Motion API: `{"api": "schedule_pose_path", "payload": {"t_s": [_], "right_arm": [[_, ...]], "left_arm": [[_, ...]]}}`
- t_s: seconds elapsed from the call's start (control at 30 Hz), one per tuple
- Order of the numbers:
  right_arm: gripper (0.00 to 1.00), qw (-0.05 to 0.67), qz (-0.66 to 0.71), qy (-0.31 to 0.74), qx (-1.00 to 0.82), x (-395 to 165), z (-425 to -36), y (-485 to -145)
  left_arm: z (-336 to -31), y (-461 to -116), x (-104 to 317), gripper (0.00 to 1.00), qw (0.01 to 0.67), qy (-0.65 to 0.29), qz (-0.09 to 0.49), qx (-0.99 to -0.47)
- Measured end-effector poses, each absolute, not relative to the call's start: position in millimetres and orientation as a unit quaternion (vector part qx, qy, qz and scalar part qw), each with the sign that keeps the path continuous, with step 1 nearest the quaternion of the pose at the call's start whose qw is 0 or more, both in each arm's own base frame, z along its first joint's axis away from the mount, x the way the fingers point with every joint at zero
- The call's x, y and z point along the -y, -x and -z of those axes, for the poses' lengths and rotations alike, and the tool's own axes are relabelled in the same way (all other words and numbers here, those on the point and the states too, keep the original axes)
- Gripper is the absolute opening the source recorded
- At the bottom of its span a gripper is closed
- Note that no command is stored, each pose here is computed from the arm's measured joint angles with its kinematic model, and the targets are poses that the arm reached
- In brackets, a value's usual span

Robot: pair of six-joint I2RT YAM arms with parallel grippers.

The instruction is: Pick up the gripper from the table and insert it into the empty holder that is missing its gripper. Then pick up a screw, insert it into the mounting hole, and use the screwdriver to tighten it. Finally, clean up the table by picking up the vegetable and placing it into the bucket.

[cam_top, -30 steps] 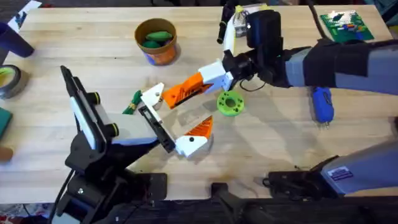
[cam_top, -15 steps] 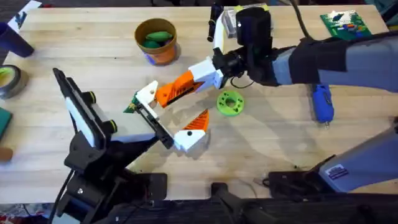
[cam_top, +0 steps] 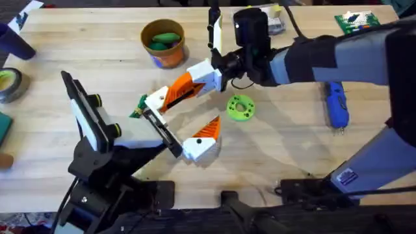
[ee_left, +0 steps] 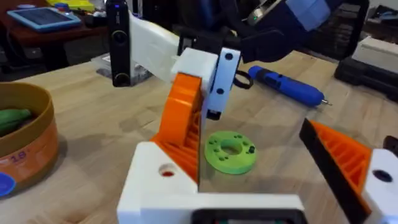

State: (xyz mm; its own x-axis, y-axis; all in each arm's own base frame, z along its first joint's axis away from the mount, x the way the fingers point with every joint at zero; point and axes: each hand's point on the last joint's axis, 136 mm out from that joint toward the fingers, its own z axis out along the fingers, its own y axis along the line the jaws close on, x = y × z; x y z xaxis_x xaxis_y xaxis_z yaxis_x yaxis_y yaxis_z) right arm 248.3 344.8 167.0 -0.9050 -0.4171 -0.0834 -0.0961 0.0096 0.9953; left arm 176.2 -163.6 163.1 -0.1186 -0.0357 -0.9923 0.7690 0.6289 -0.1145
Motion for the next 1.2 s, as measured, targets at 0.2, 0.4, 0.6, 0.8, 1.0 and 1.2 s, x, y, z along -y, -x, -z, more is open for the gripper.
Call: {"api": "schedule_pose_path", "payload": {"t_s": [0.2, 0.4, 0.6, 0.8, 1.0, 1.2], "right_arm": [[0.009, 0.118, 0.676, -0.186, 0.703, -353, -168, -244], [0.009, 0.109, 0.674, -0.184, 0.707, -358, -167, -245], [0.009, 0.106, 0.673, -0.184, 0.708, -359, -167, -246], [0.008, 0.092, 0.676, -0.196, 0.704, -360, -168, -246], [0.016, 0.075, 0.681, -0.214, 0.696, -363, -170, -248], [0.124, 0.073, 0.682, -0.216, 0.695, -364, -170, -247]], "left_arm": [[-163, -177, 163, 0.993, 0.606, -0.271, 0.331, -0.671], [-163, -180, 160, 0.993, 0.608, -0.261, 0.325, -0.675], [-163, -181, 160, 0.993, 0.608, -0.259, 0.325, -0.676], [-163, -181, 159, 0.993, 0.609, -0.258, 0.324, -0.676], [-163, -183, 158, 0.993, 0.614, -0.26, 0.316, -0.675], [-163, -183, 157, 0.993, 0.615, -0.26, 0.313, -0.675]]}}
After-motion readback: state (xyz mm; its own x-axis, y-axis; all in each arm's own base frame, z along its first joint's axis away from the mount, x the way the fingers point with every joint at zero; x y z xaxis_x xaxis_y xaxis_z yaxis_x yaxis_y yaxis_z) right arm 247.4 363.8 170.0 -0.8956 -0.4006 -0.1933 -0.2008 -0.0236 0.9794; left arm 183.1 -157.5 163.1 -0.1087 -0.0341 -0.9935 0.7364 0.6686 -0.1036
